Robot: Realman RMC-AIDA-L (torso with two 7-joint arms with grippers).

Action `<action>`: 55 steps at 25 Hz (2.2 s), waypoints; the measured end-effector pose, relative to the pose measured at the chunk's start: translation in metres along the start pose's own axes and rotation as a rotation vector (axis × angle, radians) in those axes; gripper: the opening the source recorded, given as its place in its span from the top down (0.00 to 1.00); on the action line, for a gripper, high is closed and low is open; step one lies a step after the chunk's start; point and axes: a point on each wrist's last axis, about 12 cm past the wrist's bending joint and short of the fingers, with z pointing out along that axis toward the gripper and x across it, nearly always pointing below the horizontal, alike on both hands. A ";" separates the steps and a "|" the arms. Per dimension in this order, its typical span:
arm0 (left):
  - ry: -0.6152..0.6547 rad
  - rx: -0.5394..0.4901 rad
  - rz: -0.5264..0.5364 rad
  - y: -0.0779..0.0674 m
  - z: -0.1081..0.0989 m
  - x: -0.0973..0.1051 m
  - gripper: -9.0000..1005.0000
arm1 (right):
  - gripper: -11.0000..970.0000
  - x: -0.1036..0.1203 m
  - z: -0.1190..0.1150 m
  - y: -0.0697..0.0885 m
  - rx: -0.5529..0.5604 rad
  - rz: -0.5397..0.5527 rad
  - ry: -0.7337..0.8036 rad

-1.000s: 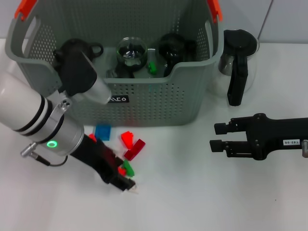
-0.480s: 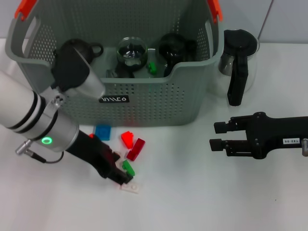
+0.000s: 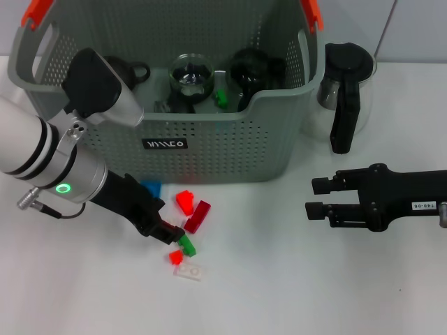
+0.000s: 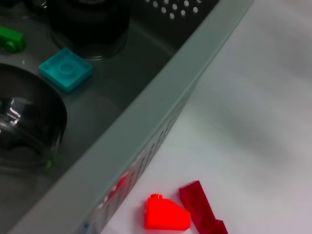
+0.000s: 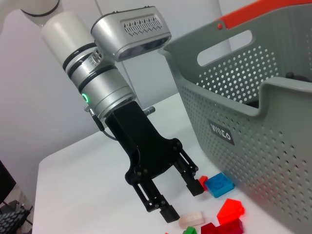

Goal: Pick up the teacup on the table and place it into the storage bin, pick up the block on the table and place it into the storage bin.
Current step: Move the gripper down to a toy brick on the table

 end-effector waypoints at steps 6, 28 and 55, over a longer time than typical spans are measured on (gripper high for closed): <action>0.054 -0.037 0.037 -0.002 0.007 -0.001 0.29 | 0.40 0.000 0.000 0.000 0.000 -0.001 0.000; 0.099 -0.125 0.072 -0.002 0.018 -0.003 0.29 | 0.40 0.000 -0.001 -0.001 0.002 -0.002 0.002; 0.111 -0.116 0.059 -0.006 0.020 -0.001 0.52 | 0.40 -0.001 -0.001 -0.001 0.001 -0.004 0.002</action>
